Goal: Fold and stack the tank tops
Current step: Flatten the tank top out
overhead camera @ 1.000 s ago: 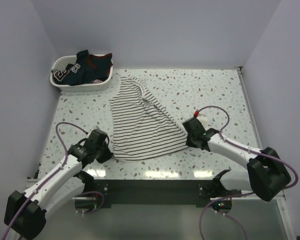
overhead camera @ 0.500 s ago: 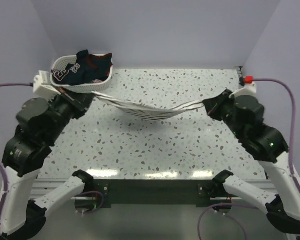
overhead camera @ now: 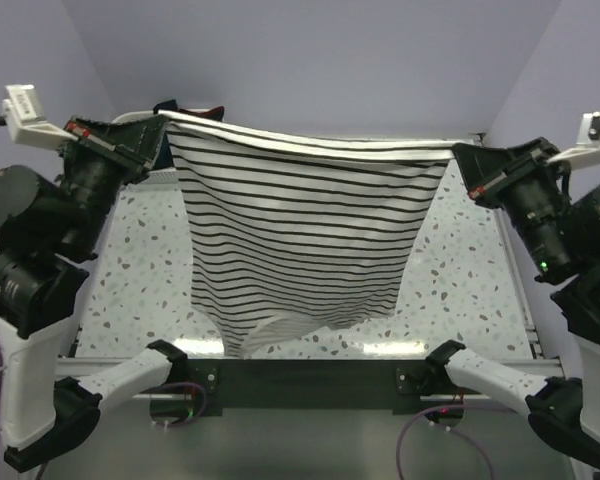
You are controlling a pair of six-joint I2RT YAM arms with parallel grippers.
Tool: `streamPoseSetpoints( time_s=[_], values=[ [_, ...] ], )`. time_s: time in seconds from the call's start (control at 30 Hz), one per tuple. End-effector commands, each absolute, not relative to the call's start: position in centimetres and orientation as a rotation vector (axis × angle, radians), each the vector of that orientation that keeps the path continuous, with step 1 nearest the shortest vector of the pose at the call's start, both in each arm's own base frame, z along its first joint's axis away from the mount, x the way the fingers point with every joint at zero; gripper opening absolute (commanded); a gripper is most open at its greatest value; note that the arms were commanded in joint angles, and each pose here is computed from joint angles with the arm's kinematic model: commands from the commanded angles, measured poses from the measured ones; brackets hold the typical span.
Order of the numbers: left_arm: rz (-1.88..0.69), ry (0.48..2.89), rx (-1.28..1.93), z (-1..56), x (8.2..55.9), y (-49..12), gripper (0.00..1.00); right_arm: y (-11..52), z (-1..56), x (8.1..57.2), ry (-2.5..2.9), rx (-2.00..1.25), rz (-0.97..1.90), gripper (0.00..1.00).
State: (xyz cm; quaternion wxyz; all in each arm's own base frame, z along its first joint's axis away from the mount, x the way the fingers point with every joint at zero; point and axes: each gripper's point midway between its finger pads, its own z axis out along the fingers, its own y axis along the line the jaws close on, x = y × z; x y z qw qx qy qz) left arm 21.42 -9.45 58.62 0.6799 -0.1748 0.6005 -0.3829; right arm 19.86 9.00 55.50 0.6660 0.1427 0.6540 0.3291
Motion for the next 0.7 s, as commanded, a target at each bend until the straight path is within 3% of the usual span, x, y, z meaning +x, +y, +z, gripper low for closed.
streamPoseSetpoints(
  time_s=[0.0,0.17,0.23,0.27,0.33,0.37,0.5,0.67],
  values=[
    [-0.773,1.357,-0.408,57.2,26.4,-10.8,0.00,11.0,52.3,25.3,1.575,0.302,0.577,0.00],
    [-0.723,1.442,-0.375,52.6,35.5,-14.5,0.00,14.3,48.5,33.3,1.679,0.267,0.470,0.00],
    [-0.818,1.436,-0.320,52.8,38.3,-15.8,0.00,13.6,46.4,38.9,1.723,0.317,0.474,0.00],
    [-0.806,1.474,-0.352,50.7,42.0,-15.3,0.00,13.3,47.7,40.2,1.698,0.314,0.520,0.00],
    [-0.839,1.425,-0.295,53.3,44.1,-15.3,0.00,13.7,48.2,42.6,1.687,0.300,0.521,0.00],
    [-0.832,1.471,-0.283,51.5,47.2,-16.1,0.00,14.1,49.5,44.2,1.657,0.286,0.530,0.00],
    [-0.869,1.339,-0.160,58.1,48.8,-16.4,0.00,13.4,53.1,46.2,1.576,0.276,0.571,0.00],
    [-0.917,1.253,-0.110,60.3,48.1,-15.1,0.00,10.0,55.5,46.0,1.495,0.326,0.552,0.00]
  ],
)
